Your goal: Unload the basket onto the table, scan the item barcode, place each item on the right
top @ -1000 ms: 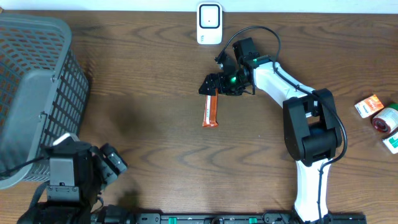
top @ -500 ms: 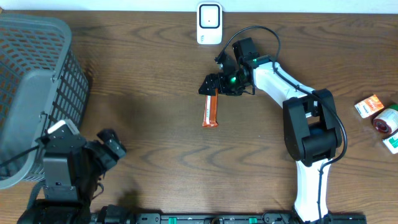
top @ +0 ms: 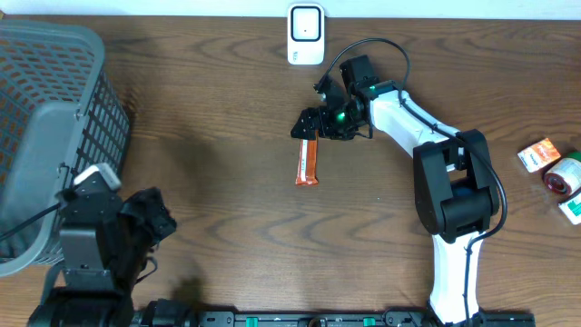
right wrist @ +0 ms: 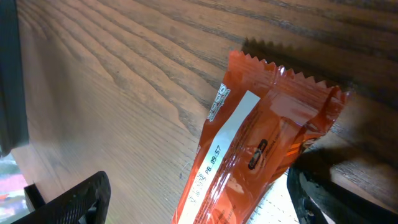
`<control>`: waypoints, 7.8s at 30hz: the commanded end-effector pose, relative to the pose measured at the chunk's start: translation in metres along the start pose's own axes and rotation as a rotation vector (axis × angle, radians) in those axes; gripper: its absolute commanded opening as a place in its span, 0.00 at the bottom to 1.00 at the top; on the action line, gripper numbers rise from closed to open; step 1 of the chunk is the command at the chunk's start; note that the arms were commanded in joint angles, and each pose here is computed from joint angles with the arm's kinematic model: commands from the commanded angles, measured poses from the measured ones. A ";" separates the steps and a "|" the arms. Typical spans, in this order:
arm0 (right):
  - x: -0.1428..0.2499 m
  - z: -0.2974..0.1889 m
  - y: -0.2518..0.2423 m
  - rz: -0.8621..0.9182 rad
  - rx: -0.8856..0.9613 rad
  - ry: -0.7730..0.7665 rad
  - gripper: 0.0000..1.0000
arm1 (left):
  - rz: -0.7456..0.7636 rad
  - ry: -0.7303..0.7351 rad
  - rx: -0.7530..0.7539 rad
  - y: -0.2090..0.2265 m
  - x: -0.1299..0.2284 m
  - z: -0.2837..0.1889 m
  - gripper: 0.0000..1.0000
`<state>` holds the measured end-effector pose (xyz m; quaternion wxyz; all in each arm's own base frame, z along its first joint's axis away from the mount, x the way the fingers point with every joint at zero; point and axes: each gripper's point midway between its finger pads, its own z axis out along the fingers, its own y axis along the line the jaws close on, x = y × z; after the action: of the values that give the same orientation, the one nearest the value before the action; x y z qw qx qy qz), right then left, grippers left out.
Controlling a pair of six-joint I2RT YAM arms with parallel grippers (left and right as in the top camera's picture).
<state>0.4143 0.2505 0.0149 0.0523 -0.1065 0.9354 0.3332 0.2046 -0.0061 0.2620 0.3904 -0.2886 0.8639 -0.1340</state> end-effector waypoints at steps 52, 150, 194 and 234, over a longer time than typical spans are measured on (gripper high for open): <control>0.116 0.092 -0.091 0.342 0.195 0.321 0.59 | -0.021 0.561 0.488 -0.116 0.230 0.244 0.07; 0.101 0.073 -0.131 0.498 0.308 0.238 0.78 | -0.035 0.787 0.361 -0.083 0.232 0.223 0.07; 0.097 0.078 -0.128 0.466 0.315 0.219 0.78 | -0.040 0.724 0.418 -0.101 0.225 0.228 0.07; 0.102 0.044 -0.169 0.608 0.488 0.213 0.71 | -0.022 0.708 0.347 -0.084 0.216 0.224 0.07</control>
<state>0.3865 0.2641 0.0071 -0.1259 0.0807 0.8951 0.4200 0.2822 -0.2270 0.0182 0.0718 -0.1544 0.8990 -0.4035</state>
